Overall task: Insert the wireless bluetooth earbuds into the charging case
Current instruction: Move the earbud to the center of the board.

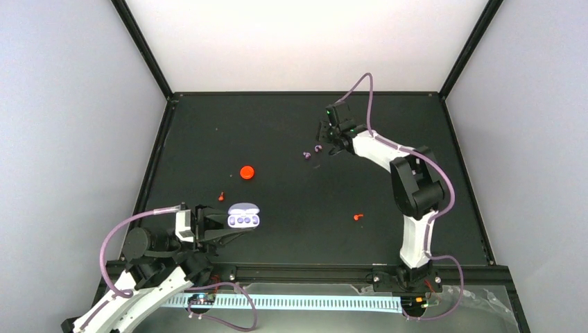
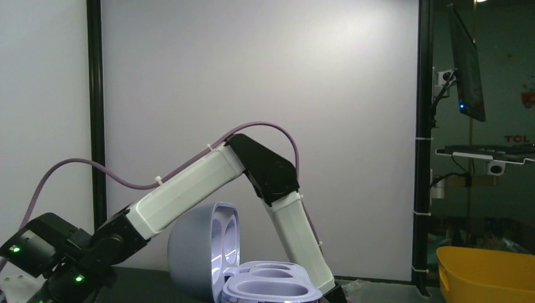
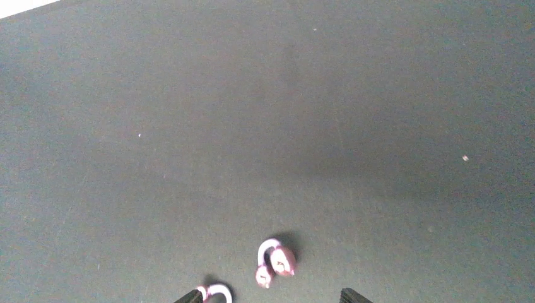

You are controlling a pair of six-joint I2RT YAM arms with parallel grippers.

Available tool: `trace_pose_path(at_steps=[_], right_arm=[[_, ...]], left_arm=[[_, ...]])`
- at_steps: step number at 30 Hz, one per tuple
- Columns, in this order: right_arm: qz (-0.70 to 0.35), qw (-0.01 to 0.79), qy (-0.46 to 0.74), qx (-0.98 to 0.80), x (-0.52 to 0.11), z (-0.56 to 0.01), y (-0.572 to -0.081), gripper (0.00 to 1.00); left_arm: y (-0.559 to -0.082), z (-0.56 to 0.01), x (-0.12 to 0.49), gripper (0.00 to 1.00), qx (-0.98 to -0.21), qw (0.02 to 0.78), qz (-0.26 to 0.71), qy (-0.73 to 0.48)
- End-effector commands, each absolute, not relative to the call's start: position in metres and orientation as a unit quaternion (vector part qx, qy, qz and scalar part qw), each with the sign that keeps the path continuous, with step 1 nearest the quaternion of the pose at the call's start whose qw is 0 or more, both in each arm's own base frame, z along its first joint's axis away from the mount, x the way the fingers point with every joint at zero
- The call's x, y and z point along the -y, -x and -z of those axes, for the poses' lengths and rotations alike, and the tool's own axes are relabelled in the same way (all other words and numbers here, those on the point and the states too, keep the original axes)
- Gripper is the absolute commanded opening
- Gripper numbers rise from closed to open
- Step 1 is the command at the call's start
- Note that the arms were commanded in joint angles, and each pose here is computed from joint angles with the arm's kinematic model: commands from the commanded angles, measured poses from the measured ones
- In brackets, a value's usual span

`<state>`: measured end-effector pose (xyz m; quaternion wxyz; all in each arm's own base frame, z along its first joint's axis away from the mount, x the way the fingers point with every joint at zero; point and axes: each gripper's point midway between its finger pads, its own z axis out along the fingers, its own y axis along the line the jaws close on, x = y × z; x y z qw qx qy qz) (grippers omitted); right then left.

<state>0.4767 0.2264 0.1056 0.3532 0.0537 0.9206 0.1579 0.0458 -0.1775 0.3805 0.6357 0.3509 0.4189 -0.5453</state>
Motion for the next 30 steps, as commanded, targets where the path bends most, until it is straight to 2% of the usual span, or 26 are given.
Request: trace_pose_path(at_steps=[1,15,30], right_arm=[[-0.147,0.344,-0.067,-0.925,-0.225,-0.094,-0.499,0.56],[-0.160,0.283,-0.094,-0.941,-0.232,-0.054,-0.527,0.49],[-0.146,0.276,-0.076,-0.947,-0.230,-0.045,-0.524,0.49]], left_arm=[[-0.046,-0.380,0.173,0.02,-0.423,0.645,0.532,-0.350],[-0.051,-0.372,0.175,0.02,-0.438,0.649,0.510,-0.357],[-0.058,-0.373,0.174,0.01,-0.445,0.654,0.510,-0.339]])
